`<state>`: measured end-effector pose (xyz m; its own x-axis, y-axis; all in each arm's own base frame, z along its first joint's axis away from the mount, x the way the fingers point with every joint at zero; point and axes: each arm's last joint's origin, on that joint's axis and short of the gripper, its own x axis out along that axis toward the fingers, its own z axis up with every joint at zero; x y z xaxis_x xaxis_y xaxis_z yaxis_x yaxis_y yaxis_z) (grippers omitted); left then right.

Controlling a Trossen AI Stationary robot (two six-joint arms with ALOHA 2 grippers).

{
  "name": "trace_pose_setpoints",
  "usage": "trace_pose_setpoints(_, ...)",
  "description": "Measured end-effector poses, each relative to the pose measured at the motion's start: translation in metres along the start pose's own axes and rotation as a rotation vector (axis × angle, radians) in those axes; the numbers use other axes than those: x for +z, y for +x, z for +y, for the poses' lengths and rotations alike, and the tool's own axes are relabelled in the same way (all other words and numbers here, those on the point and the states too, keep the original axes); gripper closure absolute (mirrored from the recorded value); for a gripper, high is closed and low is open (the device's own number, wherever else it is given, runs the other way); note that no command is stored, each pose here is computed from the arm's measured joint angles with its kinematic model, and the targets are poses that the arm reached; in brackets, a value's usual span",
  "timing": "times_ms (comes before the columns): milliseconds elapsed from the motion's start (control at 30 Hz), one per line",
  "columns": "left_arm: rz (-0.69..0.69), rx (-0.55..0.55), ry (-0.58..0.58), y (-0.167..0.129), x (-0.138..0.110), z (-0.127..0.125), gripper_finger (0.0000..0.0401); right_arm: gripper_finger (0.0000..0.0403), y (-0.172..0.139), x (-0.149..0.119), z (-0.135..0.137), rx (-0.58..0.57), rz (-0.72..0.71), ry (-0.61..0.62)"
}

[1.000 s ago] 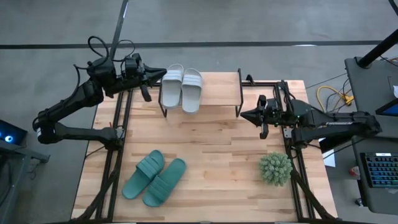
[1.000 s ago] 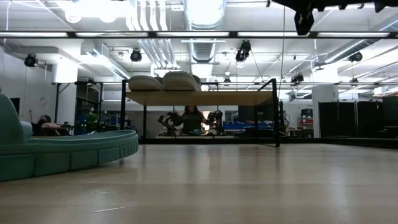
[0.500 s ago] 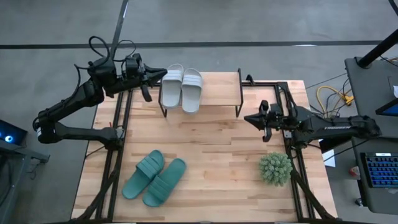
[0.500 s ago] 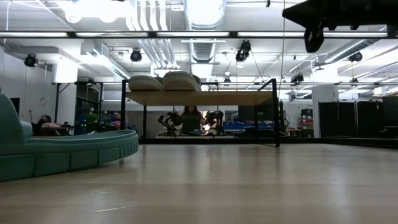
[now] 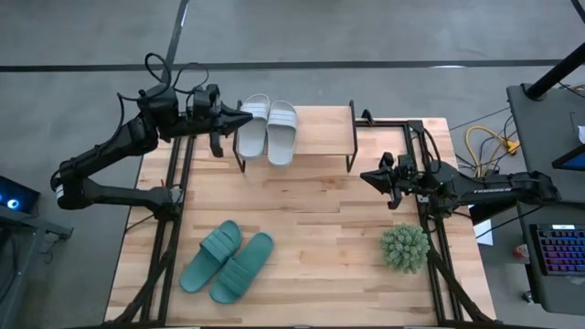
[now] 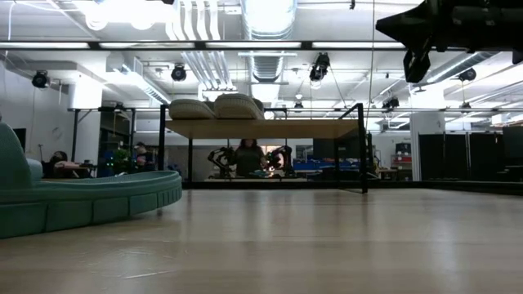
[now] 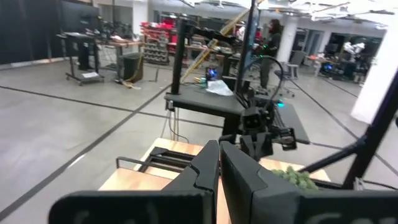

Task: Pick and place slides into the shelf
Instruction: Put the left green slide on the shelf

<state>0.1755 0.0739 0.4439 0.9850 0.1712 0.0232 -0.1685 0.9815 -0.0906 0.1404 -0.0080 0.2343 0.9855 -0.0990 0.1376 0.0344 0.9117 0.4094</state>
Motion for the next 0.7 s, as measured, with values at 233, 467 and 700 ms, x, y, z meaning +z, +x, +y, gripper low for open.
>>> trace_pose_setpoints(233,0.017,-0.068,-0.006,0.004,-0.002,-0.001,0.0377,0.0394,0.001,0.004,0.002,0.005,-0.011,0.060)
trace_pose_setpoints(467,0.045,-0.142,-0.039,0.010,-0.006,-0.001,0.0255,0.0394,0.001,0.003,0.001,0.001,-0.007,0.062)
trace_pose_setpoints(700,0.067,-0.224,-0.072,0.013,-0.008,-0.002,0.0207,0.0394,0.001,0.003,0.001,-0.005,-0.010,0.091)
